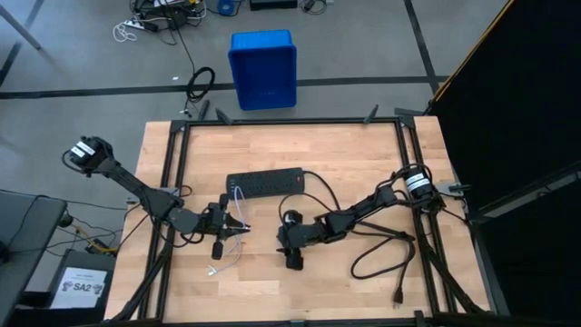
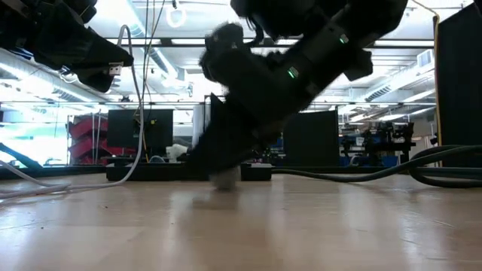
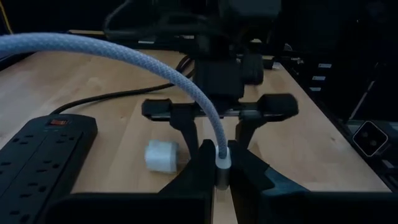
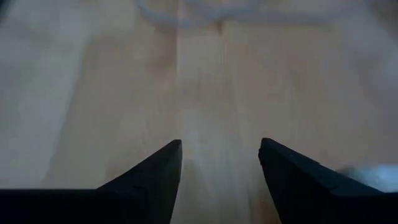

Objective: Insert USB
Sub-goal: Insert the charger cable into the charger adapter

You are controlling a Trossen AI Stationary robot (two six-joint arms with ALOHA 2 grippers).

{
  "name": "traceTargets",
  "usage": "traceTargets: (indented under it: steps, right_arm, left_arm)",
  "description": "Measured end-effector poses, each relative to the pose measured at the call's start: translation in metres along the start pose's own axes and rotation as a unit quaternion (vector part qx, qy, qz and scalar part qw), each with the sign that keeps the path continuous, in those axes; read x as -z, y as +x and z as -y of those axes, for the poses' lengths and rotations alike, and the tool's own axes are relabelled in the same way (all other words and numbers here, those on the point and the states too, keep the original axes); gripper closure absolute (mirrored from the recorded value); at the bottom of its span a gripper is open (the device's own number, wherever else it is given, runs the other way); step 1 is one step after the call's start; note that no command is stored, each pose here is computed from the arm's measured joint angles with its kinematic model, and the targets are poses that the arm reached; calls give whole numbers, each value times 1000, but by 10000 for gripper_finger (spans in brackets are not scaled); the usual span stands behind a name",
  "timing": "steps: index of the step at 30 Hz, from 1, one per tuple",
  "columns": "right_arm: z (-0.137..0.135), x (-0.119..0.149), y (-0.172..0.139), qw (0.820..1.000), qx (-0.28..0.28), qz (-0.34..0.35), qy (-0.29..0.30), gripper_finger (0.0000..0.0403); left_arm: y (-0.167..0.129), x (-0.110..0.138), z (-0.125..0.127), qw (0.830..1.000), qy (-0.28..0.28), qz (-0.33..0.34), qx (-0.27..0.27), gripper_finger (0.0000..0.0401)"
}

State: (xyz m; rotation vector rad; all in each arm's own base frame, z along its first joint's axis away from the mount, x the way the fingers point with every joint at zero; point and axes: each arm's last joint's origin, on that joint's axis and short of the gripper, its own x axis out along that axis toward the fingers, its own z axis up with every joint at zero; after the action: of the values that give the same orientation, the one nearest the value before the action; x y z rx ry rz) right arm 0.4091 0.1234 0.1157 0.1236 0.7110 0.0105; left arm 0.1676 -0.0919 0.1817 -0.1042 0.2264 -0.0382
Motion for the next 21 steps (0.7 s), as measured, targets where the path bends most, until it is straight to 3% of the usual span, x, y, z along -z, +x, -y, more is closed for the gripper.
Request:
traceTargets:
  steps: [15, 19, 21]
  right_arm:
    - [-10, 9, -26, 995, 29, -90, 7, 218]
    - [-11, -7, -49, 995, 73, -61, 6, 220]
    - [-7, -18, -57, 994, 95, -32, 37, 220]
  left_arm:
    - [0, 2, 0, 1000, 2, -5, -1, 391]
    - [0, 1, 0, 1000, 1, -5, -1, 391]
    - [0, 1, 0, 1000, 1, -5, -1, 391]
